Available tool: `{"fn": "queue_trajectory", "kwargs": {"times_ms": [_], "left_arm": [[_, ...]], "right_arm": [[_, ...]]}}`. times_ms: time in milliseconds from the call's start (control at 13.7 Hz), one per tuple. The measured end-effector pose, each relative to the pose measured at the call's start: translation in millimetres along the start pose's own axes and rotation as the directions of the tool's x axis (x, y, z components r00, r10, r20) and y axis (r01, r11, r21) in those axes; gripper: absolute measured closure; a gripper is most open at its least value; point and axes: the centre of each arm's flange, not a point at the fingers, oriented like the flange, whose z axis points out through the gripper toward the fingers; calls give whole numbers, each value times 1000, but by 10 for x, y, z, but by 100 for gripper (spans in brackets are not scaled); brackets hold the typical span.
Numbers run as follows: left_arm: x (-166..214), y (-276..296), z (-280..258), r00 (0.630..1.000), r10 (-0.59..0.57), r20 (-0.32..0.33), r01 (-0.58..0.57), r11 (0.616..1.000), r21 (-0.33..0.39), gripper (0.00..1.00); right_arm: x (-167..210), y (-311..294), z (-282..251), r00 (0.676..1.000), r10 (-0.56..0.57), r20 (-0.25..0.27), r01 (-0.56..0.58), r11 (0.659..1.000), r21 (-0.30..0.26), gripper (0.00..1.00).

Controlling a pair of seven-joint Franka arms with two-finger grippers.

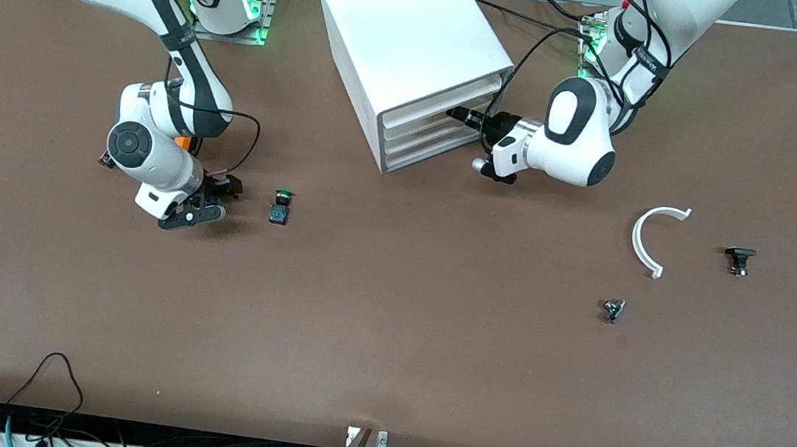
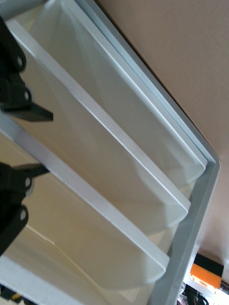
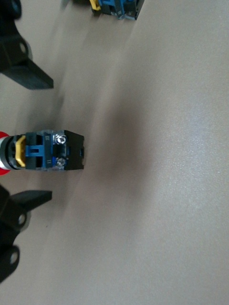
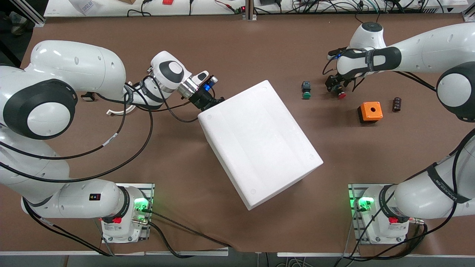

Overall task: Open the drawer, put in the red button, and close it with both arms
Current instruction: 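Pull the top drawer open with the left gripper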

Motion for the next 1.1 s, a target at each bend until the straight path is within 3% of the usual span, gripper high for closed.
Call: {"fn": "queue_trajectory", "kwargs": {"times_ms": [146,220,293,366,439,585,878,1098], "left_arm": [[45,-7,-75,999,19,-35,-19,1000,4,65],[110,-36,-225,996,23,-88,-22,1000,8,65],[190,-76,-444,988,29,-155,-27,1000,15,65],[269,-119,-692,974,45,-221,-40,999,26,67],[334,-140,-914,962,67,-266,-58,998,40,69],[418,-147,-1191,944,93,-316,-76,995,68,71],[520,-235,-1361,903,76,-422,-31,993,113,35],[579,-142,-2059,822,105,-559,-37,991,132,4]], "right_arm": [[-7,0,29,1000,0,5,0,1000,1,36],[-11,1,47,1000,0,8,0,1000,2,36],[-15,3,63,1000,1,11,-1,1000,2,42],[-19,5,73,1000,1,13,-1,1000,3,51],[-20,5,75,1000,1,14,-1,1000,3,66],[-16,4,69,1000,1,12,-1,1000,3,67],[212,-184,-310,999,-36,-25,37,999,6,67],[502,-419,-1080,996,-79,-40,80,997,9,67]]}}
